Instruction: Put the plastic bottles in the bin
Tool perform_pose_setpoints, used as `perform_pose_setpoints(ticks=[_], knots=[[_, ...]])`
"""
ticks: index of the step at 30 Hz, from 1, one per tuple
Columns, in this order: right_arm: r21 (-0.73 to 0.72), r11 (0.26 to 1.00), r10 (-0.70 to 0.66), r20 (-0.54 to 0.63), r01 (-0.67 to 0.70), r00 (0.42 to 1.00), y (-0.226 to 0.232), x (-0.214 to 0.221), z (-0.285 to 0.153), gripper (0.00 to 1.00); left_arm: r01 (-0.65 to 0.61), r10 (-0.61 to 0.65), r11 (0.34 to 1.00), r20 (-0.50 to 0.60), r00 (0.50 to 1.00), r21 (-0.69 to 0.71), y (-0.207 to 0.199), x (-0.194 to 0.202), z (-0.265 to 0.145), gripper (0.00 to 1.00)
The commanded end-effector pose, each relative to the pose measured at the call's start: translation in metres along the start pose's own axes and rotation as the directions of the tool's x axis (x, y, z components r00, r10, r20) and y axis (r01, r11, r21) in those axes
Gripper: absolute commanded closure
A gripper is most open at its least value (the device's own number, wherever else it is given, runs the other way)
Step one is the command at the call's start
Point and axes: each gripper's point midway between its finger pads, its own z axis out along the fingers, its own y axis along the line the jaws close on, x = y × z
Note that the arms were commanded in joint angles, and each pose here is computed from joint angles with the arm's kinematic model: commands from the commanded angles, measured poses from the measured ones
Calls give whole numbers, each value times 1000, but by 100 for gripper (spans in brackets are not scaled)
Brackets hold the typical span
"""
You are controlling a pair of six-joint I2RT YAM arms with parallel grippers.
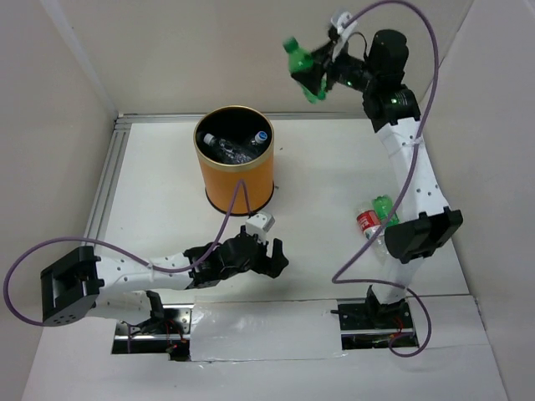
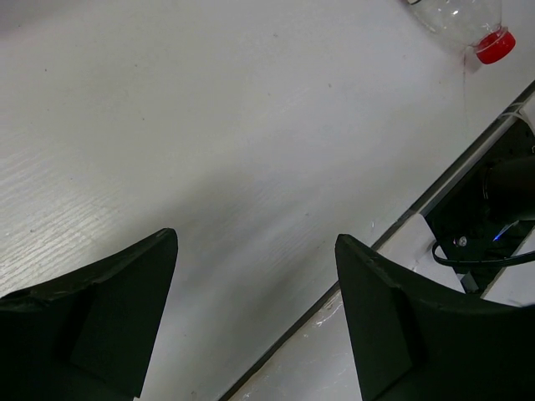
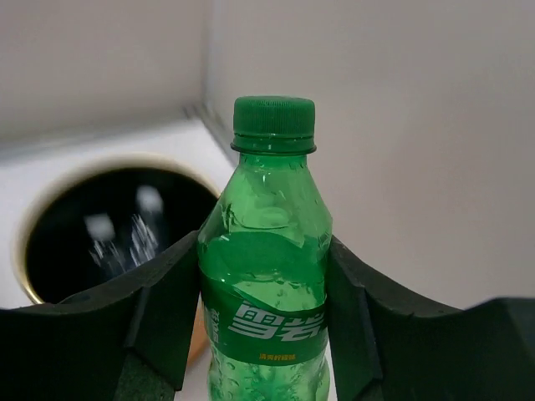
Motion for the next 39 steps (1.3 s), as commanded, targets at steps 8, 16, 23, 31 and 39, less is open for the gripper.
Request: perform_pose_setpoints(ticks=[8, 16, 23, 31, 39], knots=[[-323, 939, 199, 217, -123, 956, 103, -65, 121, 68, 15, -18, 999, 91, 996, 34, -10, -22, -12, 12], [-357, 923, 208, 139, -147, 968, 131, -33, 147, 2, 25, -34, 997, 123, 992, 73, -29, -38, 0, 11], [-48, 996, 85, 124, -80, 989, 74, -64, 83, 0, 18, -44, 979, 124, 991, 202, -84, -66, 32, 9], [485, 866, 252, -221, -118, 942, -45, 59, -93, 69, 308, -303, 911, -63, 951, 273, -118, -71, 103, 9], [632, 742, 557, -394, -226, 731, -25, 196, -216, 43, 573, -558, 793, -132, 820, 208, -136, -76, 164, 9]])
